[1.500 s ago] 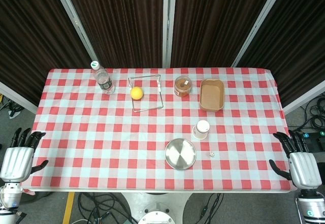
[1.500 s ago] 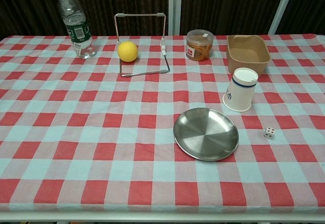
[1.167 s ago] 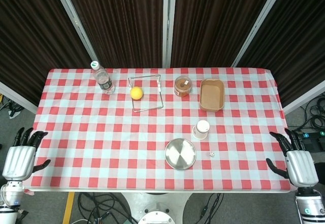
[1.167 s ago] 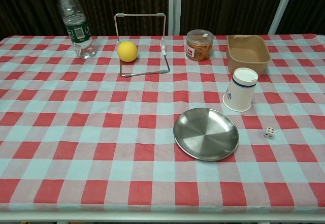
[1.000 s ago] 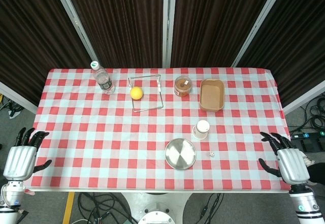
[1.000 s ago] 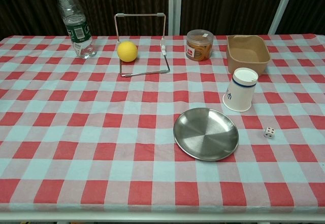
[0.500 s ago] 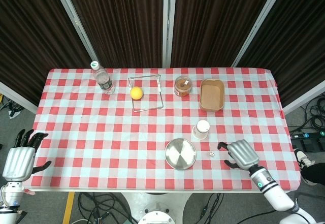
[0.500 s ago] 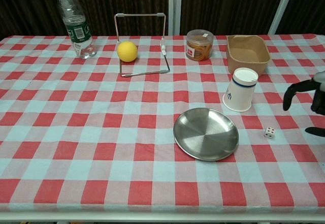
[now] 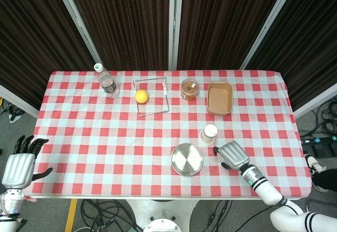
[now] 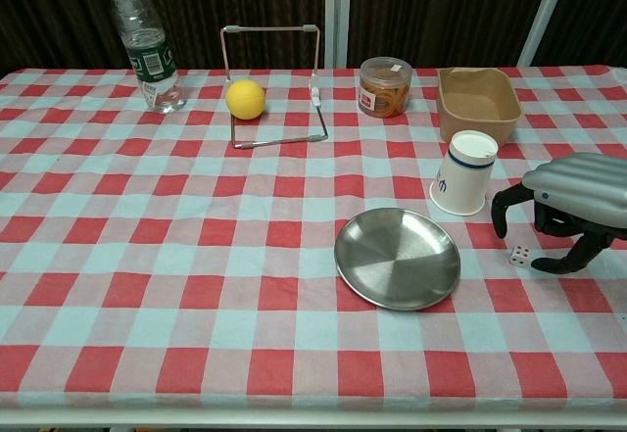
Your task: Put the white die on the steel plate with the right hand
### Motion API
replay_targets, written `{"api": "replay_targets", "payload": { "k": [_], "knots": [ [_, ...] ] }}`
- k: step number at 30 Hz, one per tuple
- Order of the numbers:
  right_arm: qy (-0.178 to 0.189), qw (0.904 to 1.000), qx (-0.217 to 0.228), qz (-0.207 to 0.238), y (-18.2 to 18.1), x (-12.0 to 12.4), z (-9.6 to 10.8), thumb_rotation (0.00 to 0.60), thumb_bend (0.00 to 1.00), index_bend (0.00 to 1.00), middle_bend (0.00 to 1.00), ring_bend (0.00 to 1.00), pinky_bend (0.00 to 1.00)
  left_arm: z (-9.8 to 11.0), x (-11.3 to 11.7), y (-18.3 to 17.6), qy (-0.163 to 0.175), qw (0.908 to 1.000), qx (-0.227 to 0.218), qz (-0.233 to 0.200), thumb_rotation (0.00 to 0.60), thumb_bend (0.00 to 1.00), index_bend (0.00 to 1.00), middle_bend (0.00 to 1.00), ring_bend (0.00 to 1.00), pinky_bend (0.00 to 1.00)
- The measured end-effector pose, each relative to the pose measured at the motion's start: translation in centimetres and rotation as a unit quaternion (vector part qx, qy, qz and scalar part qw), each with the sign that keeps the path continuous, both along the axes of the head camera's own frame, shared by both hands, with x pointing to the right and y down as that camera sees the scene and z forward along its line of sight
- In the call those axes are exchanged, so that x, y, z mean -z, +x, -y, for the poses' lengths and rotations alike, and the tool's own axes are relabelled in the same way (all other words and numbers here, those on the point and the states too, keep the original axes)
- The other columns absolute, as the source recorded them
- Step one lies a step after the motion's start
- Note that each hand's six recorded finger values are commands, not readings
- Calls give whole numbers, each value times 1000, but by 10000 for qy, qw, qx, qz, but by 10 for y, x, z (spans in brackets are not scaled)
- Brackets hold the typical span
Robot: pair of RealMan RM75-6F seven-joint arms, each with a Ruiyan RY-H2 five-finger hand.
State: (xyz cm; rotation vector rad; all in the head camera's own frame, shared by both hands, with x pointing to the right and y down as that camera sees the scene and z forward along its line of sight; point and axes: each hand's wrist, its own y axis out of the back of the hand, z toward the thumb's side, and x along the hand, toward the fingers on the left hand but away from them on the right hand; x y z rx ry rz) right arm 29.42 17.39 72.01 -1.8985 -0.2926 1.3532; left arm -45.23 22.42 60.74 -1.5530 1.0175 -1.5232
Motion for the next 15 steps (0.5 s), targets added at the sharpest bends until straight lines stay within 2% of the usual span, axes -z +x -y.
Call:
{"api": "replay_targets", "payload": {
  "k": [7,12,15],
  "knots": [
    [-82,9999,11,-69,-1,-9,1,600,241,459,990,935,1000,-1,-1,-1,-21,10000,38,-36,600,17,204,198,88,3],
    [-87,9999,23,-98,-3,-12,1,600,320,575,995,942,1000,-2,-2,-2,-37,9999,80,-74,600,17,204,198,88,3],
    [-41,10000,8,-52,-4,-8,3,600,327,599,997,946,1000,-3,-2,-3,-46,9999,93,-81,600,17,205,198,88,3]
  ]
}}
